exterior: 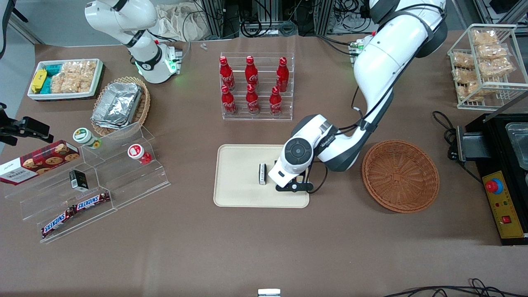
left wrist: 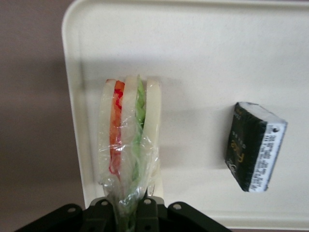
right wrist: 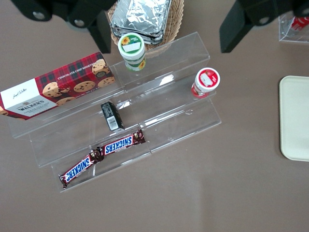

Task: Place sandwich from basket to tray
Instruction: 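Lower the sandwich onto the tray beside the black packet and release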

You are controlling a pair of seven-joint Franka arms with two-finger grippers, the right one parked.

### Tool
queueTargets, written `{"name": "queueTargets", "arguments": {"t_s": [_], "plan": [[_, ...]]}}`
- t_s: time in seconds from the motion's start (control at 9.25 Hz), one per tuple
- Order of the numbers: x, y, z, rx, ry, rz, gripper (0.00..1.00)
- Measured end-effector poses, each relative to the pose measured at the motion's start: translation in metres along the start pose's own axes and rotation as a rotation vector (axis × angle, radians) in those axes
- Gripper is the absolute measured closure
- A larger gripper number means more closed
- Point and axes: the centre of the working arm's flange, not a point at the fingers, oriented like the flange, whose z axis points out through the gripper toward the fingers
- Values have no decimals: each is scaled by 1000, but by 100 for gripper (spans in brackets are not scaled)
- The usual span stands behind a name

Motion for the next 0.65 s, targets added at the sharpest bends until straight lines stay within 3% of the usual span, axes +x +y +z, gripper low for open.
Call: {"name": "queueTargets", "arguments": {"t_s": [0.32, 0.65], "plan": [[1, -1, 10, 0, -10, 2, 76], [2, -4, 9, 12, -21, -2, 33]]}}
